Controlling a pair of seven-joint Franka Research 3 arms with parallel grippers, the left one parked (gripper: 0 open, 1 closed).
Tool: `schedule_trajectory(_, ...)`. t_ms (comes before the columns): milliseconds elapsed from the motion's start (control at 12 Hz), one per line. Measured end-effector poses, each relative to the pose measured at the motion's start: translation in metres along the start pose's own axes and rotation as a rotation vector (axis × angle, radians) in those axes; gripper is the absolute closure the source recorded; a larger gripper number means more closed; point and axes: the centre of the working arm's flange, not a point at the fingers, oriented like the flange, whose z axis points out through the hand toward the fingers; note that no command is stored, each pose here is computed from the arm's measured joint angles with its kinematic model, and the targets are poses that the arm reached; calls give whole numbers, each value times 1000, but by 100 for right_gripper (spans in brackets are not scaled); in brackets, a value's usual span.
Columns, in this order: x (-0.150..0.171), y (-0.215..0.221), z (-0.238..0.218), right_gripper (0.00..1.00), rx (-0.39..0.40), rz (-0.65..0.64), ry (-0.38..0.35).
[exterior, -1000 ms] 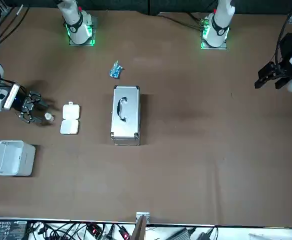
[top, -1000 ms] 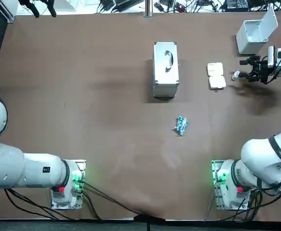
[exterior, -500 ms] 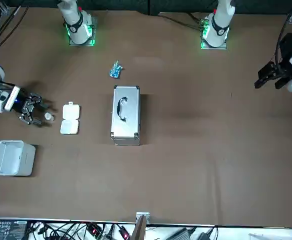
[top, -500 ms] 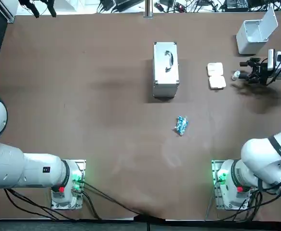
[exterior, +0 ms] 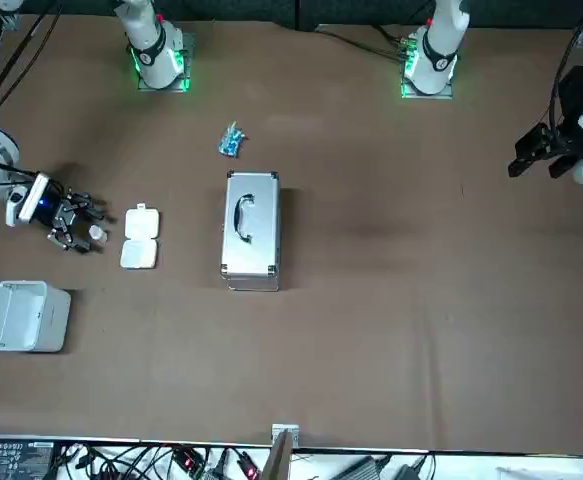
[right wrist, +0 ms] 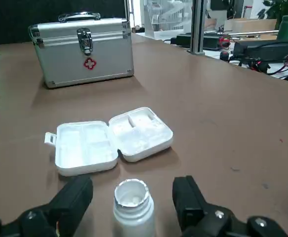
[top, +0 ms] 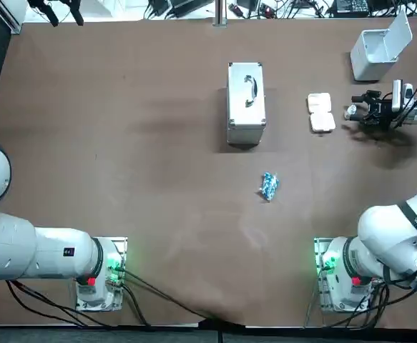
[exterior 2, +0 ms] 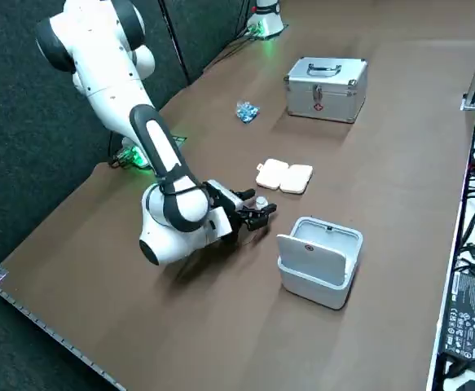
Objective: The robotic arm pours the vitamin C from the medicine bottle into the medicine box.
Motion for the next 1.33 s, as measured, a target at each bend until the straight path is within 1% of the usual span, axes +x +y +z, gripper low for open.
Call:
schedule_trajectory(417, -11, -4, 7, 0, -8, 9, 24)
schedule_trajectory(750, -16, -2, 12, 1, -23, -10, 58)
schedule_trajectory(1000, -17, 0, 10, 3, -26, -16, 60)
schedule_trajectory(1167, -25, 2, 7, 6, -32, -14, 64)
schedule_trajectory(1333, -37, 2, 9, 7, -27, -19, 89)
